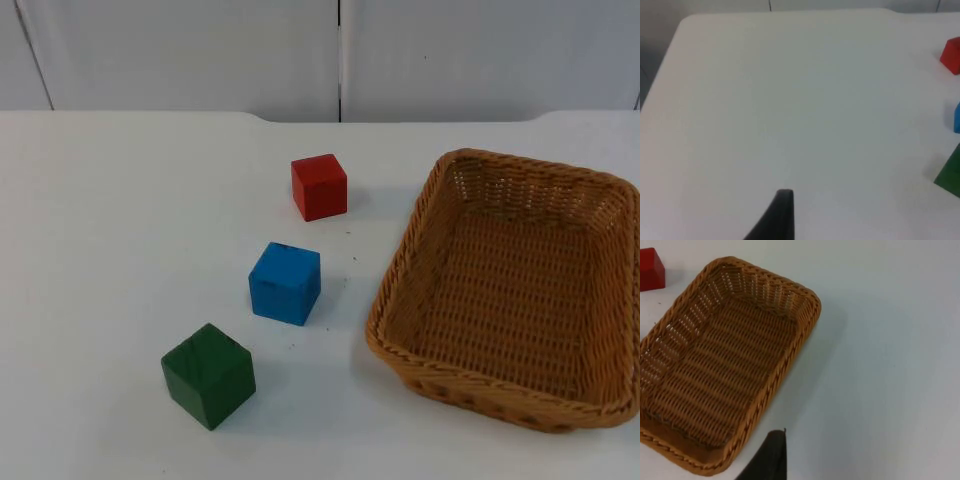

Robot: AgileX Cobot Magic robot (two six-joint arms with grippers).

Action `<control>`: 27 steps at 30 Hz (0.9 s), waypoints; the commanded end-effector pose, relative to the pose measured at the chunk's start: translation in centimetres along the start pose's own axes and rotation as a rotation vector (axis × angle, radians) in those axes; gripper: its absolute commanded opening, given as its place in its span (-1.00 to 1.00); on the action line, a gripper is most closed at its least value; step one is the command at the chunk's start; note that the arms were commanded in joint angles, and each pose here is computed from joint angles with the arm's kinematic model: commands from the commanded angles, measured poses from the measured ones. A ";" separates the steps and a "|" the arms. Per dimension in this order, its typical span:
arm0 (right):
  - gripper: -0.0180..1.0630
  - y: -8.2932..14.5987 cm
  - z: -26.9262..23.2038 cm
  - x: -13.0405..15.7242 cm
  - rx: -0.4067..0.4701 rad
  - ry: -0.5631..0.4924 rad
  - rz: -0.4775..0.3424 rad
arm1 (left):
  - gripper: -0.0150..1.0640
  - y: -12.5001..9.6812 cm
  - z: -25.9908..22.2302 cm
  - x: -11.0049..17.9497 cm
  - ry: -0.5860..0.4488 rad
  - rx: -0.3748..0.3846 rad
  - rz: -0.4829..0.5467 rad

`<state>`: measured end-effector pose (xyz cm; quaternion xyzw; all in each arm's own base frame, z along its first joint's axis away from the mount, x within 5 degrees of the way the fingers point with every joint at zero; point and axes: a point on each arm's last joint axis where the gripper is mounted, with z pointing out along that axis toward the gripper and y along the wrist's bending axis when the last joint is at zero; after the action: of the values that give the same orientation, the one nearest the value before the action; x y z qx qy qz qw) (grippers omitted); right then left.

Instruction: Pick up one cube with each hand and place exactly two cubes into the same basket, leaving the remaining cube outside.

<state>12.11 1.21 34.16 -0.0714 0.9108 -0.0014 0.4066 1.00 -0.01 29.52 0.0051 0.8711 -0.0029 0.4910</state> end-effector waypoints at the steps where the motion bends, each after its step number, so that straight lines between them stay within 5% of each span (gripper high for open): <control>1: 0.98 0.0 0.4 -0.9 -0.005 -0.008 0.003 | 0.97 -0.2 0.4 -0.7 0.012 0.015 -0.025; 13: 0.98 0.7 6.1 -4.3 -0.083 0.123 -0.016 | 0.97 -0.8 3.8 -2.4 0.162 0.084 -0.012; 27: 0.98 1.0 10.6 -8.6 -0.125 0.148 -0.026 | 0.97 -1.3 7.2 -4.5 0.268 0.144 0.014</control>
<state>25.11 3.95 33.22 -0.1065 0.9384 0.0422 0.3260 9.04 -1.20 29.34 0.0429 0.9293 -0.0522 0.3630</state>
